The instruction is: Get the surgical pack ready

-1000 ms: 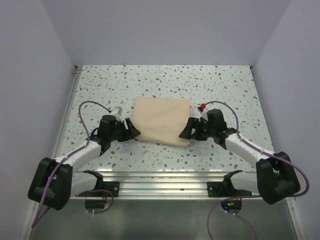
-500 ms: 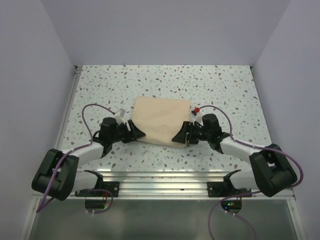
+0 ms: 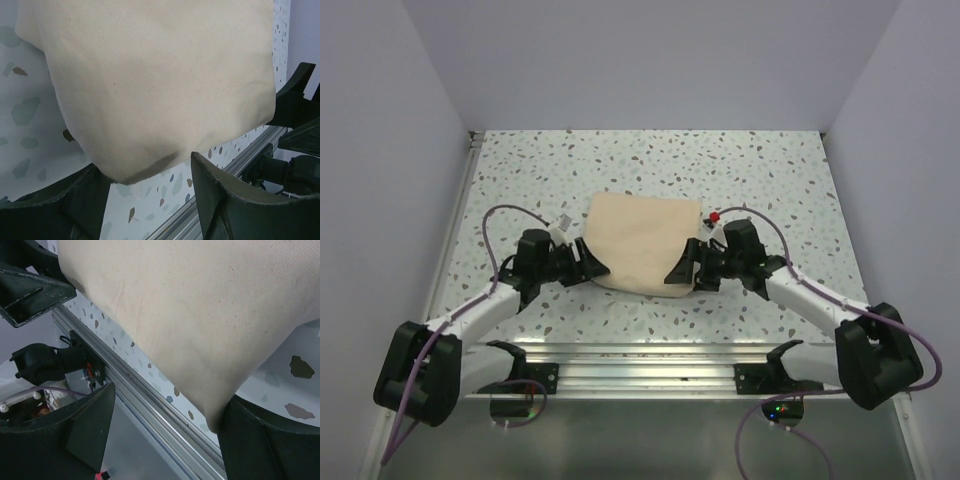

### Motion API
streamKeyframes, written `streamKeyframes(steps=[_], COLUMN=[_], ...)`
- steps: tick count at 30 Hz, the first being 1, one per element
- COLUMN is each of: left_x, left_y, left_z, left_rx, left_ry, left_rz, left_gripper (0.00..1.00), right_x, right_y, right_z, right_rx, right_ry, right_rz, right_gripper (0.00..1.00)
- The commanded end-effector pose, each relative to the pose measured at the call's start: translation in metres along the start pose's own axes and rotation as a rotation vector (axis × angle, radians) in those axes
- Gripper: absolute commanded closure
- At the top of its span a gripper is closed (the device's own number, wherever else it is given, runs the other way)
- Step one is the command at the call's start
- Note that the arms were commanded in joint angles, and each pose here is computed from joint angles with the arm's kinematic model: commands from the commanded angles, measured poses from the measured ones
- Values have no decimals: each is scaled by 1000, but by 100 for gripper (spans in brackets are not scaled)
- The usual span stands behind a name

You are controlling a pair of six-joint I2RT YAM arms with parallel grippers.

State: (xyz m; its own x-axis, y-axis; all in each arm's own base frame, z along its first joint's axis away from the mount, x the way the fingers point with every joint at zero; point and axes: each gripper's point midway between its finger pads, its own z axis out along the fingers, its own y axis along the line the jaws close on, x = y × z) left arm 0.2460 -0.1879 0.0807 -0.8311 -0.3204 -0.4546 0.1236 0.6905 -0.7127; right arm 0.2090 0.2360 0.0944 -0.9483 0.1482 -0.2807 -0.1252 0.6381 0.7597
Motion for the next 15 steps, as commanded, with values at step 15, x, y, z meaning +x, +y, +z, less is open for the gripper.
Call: streamKeyframes(steps=[15], left_x=[7], left_y=[-48], left_z=[-49], left_rx=[68], left_ry=[96], left_rz=[35], left_gripper=[31], right_x=[-9], right_y=[42], right_z=[-37], right_rx=[-60], right_ry=[-88], right_rz=[12], right_gripper=[21])
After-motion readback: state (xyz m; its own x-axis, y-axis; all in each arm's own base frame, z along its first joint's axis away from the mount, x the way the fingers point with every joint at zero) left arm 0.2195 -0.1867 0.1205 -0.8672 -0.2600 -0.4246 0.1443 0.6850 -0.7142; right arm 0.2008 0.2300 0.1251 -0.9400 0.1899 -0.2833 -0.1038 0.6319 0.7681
